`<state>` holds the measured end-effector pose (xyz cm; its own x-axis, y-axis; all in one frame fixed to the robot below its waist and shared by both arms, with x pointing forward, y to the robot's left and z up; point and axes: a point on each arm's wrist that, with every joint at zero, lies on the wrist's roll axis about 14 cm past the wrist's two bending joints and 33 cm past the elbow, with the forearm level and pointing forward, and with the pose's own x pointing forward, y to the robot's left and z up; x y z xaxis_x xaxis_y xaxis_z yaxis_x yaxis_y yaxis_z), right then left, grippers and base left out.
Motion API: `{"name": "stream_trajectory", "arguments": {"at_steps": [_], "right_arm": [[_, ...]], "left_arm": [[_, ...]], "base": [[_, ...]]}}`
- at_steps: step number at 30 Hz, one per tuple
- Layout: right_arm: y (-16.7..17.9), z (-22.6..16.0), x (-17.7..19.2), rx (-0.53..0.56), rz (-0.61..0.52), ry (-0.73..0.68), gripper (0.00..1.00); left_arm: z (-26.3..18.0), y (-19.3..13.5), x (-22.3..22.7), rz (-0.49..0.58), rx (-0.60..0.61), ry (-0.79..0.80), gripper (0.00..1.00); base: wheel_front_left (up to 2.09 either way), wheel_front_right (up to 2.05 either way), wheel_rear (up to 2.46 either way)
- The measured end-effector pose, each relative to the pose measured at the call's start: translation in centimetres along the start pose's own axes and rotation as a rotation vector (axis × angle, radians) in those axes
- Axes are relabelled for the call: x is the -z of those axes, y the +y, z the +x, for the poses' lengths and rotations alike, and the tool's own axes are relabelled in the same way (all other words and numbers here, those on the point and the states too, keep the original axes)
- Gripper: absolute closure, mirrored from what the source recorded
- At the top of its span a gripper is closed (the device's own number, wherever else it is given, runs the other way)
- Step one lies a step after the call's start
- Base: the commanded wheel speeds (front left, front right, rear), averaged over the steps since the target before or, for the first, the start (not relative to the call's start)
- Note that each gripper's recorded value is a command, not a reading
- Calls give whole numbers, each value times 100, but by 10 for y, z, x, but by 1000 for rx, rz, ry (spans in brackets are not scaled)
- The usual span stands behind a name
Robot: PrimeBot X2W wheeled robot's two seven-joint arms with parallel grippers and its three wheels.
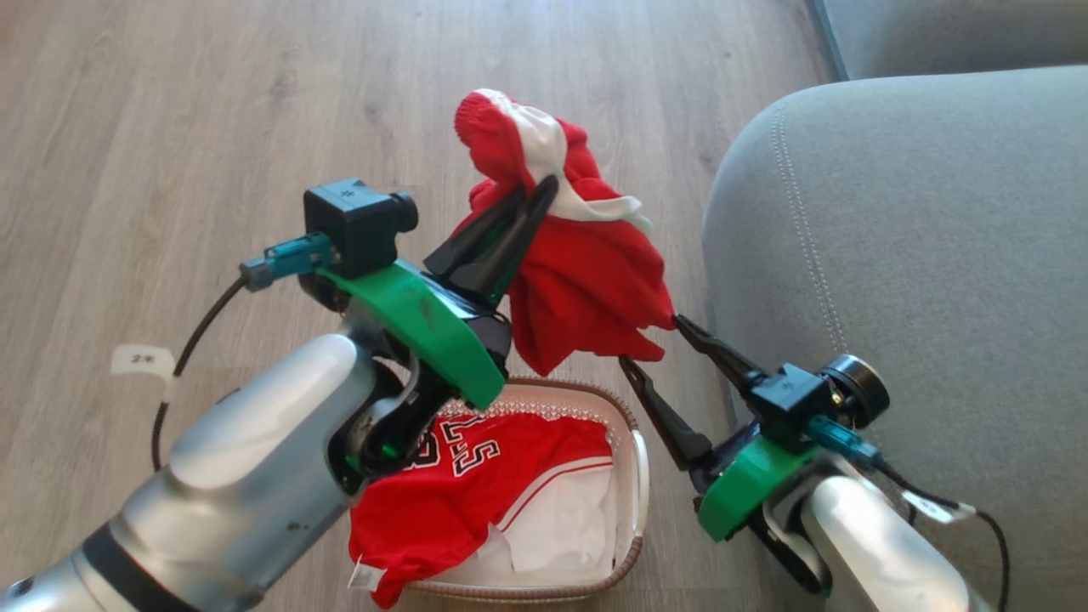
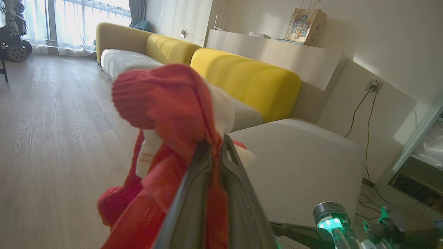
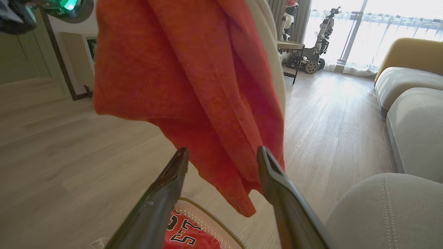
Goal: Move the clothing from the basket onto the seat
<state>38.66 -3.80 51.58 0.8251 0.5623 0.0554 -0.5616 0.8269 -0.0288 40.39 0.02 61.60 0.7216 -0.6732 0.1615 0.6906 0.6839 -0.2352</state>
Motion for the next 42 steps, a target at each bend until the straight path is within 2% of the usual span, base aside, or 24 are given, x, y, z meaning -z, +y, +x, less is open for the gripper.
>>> {"name": "stream_trajectory", "arguments": {"at_steps": [3, 11, 20, 21, 23, 24, 35, 38, 42], "right_arm": [[3, 9, 3, -27, -43, 16, 0], [23, 33, 5, -95, -69, 26, 0], [31, 56, -17, -109, -65, -33, 0], [31, 57, -17, -109, -64, -35, 7], [30, 58, -21, -105, -60, -46, 82], [30, 59, -24, -101, -57, -58, 100], [27, 57, -39, -85, -44, -109, 100], [17, 54, -53, -44, -9, -160, 100], [1, 39, -54, 24, 31, -181, 100]], "left_arm": [[-1, -3, -2, -5, 3, -8, 100], [-4, -11, -4, -4, 16, -6, 100], [-8, -18, 8, -16, 27, 36, 100], [-9, -18, 9, -16, 24, 38, 100], [-10, -17, 10, -15, 20, 41, 100], [-10, -17, 10, -15, 22, 43, 100], [-9, -8, 17, -15, 3, 64, 100], [-9, -6, 18, -14, -2, 64, 100], [-10, -2, 21, -11, -13, 70, 100]], "base": [[0, 0, 0], [0, 0, 0], [0, 0, 0], [0, 0, 0], [0, 0, 0], [0, 0, 0], [0, 0, 0], [0, 0, 0], [0, 0, 0]]}}
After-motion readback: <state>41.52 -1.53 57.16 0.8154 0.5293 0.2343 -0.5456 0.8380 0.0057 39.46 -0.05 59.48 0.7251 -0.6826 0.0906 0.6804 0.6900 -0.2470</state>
